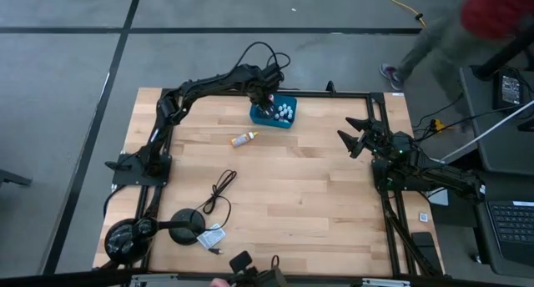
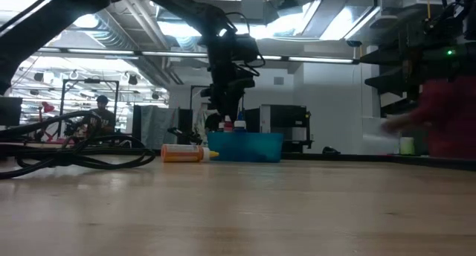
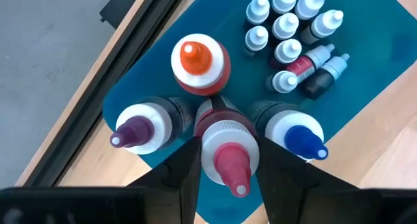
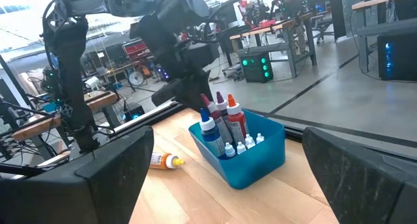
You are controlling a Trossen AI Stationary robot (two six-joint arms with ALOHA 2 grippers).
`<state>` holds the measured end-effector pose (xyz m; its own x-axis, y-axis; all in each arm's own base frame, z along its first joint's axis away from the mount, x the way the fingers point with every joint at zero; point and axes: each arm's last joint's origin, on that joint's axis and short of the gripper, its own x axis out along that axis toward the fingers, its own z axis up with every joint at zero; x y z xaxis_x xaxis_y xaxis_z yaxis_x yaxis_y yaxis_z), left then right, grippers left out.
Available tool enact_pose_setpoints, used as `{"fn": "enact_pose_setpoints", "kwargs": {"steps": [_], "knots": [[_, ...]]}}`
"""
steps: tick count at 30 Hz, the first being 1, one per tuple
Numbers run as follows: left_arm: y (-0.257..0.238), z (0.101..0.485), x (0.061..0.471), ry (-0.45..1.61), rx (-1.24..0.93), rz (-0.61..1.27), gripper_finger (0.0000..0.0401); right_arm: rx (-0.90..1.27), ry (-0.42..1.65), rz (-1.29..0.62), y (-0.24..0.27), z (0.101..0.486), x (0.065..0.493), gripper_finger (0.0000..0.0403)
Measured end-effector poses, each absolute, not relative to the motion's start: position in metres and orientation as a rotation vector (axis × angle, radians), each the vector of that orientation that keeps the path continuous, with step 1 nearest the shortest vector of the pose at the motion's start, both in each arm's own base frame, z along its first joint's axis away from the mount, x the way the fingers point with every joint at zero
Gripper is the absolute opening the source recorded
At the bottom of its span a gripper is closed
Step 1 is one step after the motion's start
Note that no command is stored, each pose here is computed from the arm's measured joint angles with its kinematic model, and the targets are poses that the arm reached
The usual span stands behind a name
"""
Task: Pick & Place food coloring
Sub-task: Put the large red food coloring bottle into the blue container
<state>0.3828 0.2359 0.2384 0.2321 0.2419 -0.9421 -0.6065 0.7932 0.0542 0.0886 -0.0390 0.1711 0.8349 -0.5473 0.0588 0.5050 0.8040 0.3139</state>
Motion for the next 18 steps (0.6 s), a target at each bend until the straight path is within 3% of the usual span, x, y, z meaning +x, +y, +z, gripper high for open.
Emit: {"fn": "enact_pose_setpoints", "kwargs": {"steps": [18], "knots": [[0.2357, 0.2382, 0.3832, 1.201, -0.356, 0.598, 0.0157, 0.294, -0.15, -0.565, -0.039, 0.1711, 0.0886, 0.0392]]}}
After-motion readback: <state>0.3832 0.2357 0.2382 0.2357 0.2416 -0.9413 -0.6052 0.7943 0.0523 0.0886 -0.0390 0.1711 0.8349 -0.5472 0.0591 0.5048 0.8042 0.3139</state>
